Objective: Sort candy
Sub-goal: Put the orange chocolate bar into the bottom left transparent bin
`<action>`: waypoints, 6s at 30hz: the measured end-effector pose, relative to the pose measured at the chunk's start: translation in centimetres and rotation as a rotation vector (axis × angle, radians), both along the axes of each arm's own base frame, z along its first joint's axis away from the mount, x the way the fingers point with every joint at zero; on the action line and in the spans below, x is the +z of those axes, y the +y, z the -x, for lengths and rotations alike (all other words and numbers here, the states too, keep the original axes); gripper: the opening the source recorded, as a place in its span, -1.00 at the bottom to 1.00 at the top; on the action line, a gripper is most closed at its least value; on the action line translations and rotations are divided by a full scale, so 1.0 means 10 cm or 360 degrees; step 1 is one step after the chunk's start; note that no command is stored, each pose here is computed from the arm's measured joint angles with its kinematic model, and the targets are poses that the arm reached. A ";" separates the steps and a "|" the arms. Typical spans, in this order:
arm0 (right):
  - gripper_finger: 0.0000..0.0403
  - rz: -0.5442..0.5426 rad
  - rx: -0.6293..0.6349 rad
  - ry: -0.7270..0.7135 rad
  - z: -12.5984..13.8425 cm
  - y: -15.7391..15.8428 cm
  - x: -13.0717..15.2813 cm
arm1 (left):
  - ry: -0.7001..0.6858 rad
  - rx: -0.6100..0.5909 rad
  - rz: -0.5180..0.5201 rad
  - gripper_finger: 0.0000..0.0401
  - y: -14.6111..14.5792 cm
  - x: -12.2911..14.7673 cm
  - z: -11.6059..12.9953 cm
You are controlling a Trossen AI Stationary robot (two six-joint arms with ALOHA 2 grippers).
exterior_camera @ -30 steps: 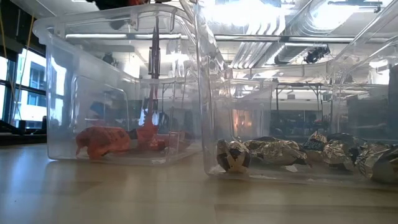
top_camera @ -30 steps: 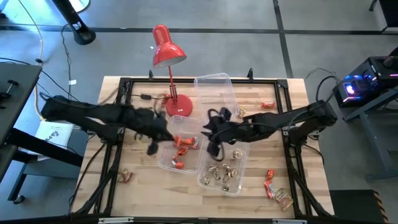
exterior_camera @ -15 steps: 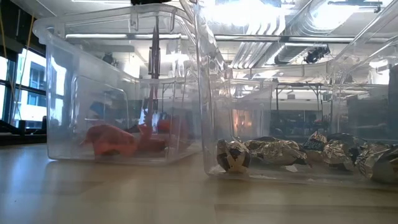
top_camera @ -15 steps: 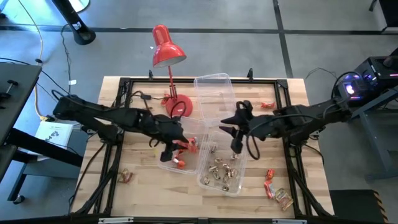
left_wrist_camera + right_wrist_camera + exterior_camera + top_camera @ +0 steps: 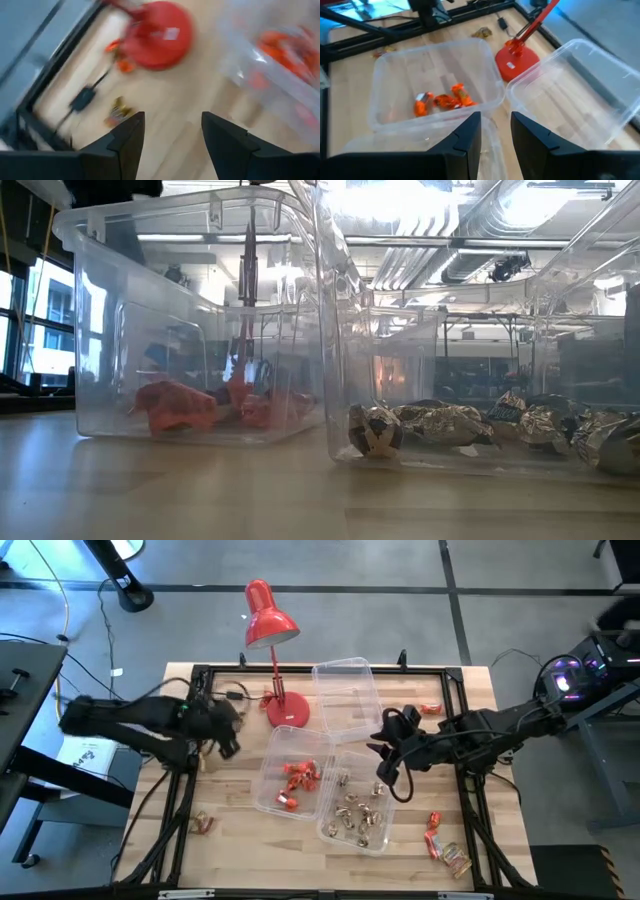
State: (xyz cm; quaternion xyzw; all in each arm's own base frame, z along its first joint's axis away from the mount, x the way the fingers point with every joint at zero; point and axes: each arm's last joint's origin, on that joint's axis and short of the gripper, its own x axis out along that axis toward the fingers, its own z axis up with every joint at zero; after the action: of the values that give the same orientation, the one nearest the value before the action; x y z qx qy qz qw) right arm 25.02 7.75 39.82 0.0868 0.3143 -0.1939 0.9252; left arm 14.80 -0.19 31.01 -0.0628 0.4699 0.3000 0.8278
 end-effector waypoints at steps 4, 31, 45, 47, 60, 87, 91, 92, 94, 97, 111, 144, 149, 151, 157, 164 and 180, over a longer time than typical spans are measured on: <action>-0.51 0.0081 -0.0051 -0.0018 -0.03 -0.02 0.00 | -0.0312 0.0341 0.0174 -0.05 0.29 -0.15 0.13; -0.51 -0.0190 -0.0166 -0.0110 -0.07 -0.06 0.00 | -0.0187 0.0905 0.0378 -0.05 1.64 -1.60 -0.65; -0.51 -0.0245 -0.0198 -0.0131 -0.07 -0.04 0.00 | -0.0244 0.1087 0.0234 -0.18 1.77 -1.70 -0.69; -0.51 -0.0248 -0.0198 -0.0132 -0.07 -0.03 0.00 | -0.0220 0.1069 0.0230 -0.25 1.76 -1.71 -0.69; -0.51 -0.0227 -0.0166 -0.0019 -0.25 0.07 -0.18 | -0.0165 0.1093 0.0297 -0.91 1.70 -1.86 -0.55; -0.51 -0.0114 -0.0051 -0.0053 -0.12 0.24 -0.11 | -0.0735 -0.0012 0.0859 -1.00 0.47 -0.50 0.17; -0.51 -0.0084 -0.0051 -0.0054 -0.12 0.24 -0.11 | -0.1010 -0.0310 0.0841 -1.00 0.23 -0.31 0.06; -0.51 -0.0072 -0.0059 -0.0058 -0.12 0.23 -0.11 | -0.1078 -0.0369 0.0814 -1.00 0.17 -0.27 0.02; -0.51 -0.0044 -0.0069 -0.0063 -0.12 0.22 -0.10 | -0.1173 -0.0467 0.0770 -1.00 0.06 -0.21 -0.10; -0.51 -0.0024 -0.0075 -0.0081 -0.11 0.22 -0.09 | -0.1219 -0.0628 0.0699 -1.00 -0.11 -0.20 -0.31; -0.51 -0.0133 -0.0097 -0.0412 0.25 0.04 0.32 | -0.0579 -0.1272 0.0151 -0.87 -0.47 -0.11 -1.53; 0.22 -0.0268 -0.1068 0.0784 0.20 -1.53 -0.38 | -0.0590 -0.0298 0.0468 -0.19 -0.28 -0.05 -0.16; 0.22 -0.0389 -0.0827 0.0968 0.17 -1.95 -0.52 | -0.0569 -0.0335 0.0488 -0.19 -0.28 -0.05 -0.15; 0.22 -0.0492 -0.0823 0.1014 0.20 -2.11 -0.59 | -0.0554 -0.0365 0.0487 -0.19 -0.29 -0.05 -0.15; 0.22 -0.0727 -0.1076 0.1066 0.35 -2.62 -0.79 | -0.0541 -0.0412 0.0493 -0.19 -0.33 -0.06 -0.13; 0.22 -0.0916 -0.1387 0.1148 0.53 -3.03 -1.15 | -0.0463 -0.0462 0.0489 -0.19 -0.37 -0.08 -0.10; 0.22 -0.1120 -0.1686 0.1065 0.89 -2.74 -2.39 | -0.0449 -0.0511 0.0487 -0.19 -0.39 -0.08 -0.09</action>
State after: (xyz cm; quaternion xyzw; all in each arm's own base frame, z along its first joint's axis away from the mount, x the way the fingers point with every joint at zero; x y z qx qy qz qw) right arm 16.08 -19.69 15.94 0.4566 0.5405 -0.5203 0.4782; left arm 15.69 -4.11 30.16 -0.1530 0.3936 0.0784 0.9031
